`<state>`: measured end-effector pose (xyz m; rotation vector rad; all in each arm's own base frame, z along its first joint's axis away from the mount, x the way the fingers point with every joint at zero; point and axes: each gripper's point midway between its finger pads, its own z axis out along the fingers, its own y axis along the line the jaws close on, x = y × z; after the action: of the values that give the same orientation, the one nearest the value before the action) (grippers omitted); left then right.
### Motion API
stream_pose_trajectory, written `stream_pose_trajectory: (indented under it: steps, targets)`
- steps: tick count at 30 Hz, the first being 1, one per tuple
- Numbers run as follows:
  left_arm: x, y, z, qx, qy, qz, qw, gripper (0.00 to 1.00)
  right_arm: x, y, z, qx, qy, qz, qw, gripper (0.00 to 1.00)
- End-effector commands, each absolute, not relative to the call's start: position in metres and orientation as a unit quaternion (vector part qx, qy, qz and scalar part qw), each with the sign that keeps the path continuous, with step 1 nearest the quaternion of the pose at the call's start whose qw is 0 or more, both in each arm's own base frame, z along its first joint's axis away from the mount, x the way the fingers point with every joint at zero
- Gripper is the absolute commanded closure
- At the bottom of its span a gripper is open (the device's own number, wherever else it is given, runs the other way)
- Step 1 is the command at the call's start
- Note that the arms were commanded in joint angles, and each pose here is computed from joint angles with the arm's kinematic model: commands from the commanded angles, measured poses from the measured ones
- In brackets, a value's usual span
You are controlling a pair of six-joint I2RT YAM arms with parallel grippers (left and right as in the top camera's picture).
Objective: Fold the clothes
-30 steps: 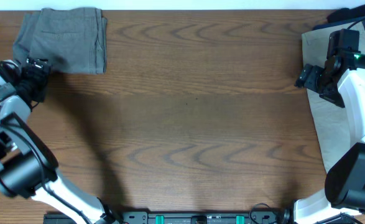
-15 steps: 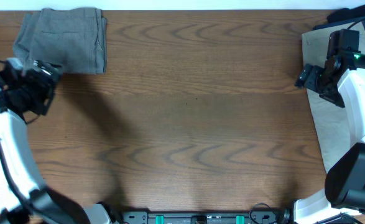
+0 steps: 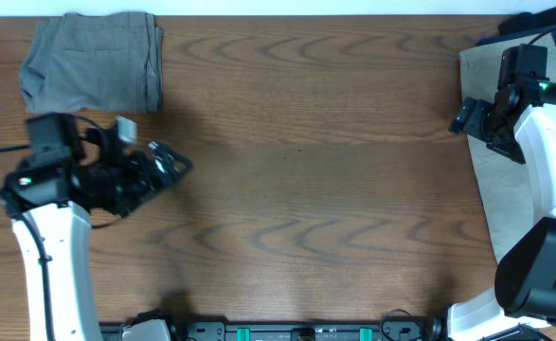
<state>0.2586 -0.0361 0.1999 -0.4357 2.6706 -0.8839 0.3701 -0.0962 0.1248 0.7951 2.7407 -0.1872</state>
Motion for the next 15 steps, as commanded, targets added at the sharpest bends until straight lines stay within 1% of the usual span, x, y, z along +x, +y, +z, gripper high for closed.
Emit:
stream_pose_trajectory:
  steps: [1,7,12,15]
  targets:
    - [0.237,-0.054,0.19,-0.091,0.944,-0.29,0.127,0.02,0.371,-0.1,0.134,0.278,0.946,-0.07,0.153,0.01]
    - [0.194,-0.078,0.187,-0.03,0.962,-0.255,0.096,0.02,0.371,-0.1,0.134,0.278,0.946,-0.07,0.153,0.01]
    - [0.167,-0.073,0.197,-0.033,0.971,-0.2,0.125,0.02,0.371,-0.1,0.134,0.278,0.946,-0.07,0.153,0.01]
    - [0.15,-0.073,0.204,-0.017,0.97,-0.194,0.144,0.02,0.371,-0.1,0.134,0.278,0.946,-0.07,0.153,0.01]
